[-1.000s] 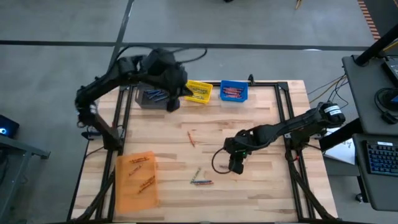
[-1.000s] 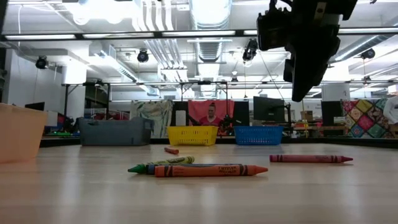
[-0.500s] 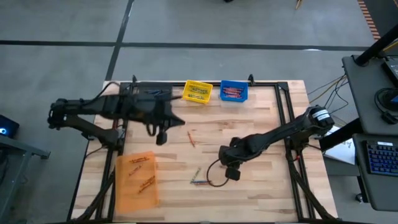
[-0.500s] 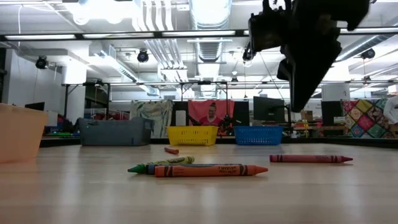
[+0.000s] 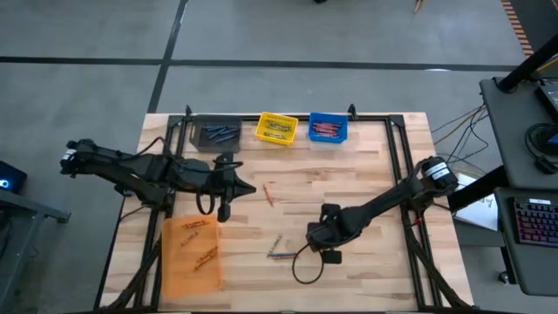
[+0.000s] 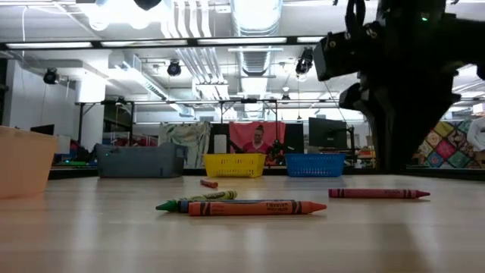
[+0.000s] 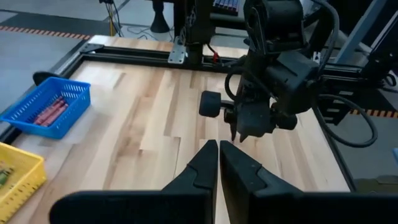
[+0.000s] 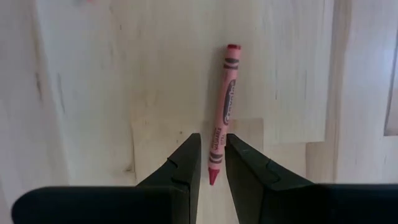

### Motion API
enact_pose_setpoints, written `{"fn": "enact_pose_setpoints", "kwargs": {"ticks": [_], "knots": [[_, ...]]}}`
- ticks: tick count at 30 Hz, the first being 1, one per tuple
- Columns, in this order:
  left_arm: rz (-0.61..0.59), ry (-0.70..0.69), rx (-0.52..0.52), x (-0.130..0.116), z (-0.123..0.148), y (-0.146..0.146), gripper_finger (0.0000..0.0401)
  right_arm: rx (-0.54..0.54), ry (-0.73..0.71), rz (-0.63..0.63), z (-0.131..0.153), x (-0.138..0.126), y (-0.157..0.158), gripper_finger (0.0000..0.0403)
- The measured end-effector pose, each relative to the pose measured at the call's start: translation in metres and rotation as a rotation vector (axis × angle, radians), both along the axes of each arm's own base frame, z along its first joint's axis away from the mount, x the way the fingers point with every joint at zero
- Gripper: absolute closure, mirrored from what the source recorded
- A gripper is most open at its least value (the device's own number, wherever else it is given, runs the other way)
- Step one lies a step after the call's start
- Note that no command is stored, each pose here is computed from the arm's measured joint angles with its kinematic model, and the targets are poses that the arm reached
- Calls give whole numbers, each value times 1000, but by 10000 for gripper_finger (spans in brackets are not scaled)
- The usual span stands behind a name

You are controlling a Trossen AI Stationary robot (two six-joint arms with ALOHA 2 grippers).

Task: Sort crayons
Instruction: Put the red crayon into the blue bin

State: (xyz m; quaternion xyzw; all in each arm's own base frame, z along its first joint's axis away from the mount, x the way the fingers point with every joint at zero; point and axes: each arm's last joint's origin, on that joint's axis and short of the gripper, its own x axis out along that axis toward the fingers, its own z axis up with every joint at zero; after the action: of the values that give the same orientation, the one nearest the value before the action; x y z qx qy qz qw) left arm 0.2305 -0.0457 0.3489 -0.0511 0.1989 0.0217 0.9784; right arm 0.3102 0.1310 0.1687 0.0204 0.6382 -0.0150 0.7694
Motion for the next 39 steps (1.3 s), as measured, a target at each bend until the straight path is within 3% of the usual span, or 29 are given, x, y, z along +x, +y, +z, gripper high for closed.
{"fn": "enact_pose_setpoints", "kwargs": {"ticks": [18, 29, 35, 39], "knots": [[-13, -1, 28, 6, -4, -2, 401, -50, 70, -12, -31, 6, 2, 341], [-14, 0, 31, 6, -4, -2, 401, -45, 69, -12, -32, 6, 2, 390], [-14, 0, 31, 6, -4, -2, 401, -38, 45, 7, -20, 11, -1, 393], [-20, 1, 44, 6, -5, -2, 401, -46, 29, 11, 5, 21, -16, 394]]}}
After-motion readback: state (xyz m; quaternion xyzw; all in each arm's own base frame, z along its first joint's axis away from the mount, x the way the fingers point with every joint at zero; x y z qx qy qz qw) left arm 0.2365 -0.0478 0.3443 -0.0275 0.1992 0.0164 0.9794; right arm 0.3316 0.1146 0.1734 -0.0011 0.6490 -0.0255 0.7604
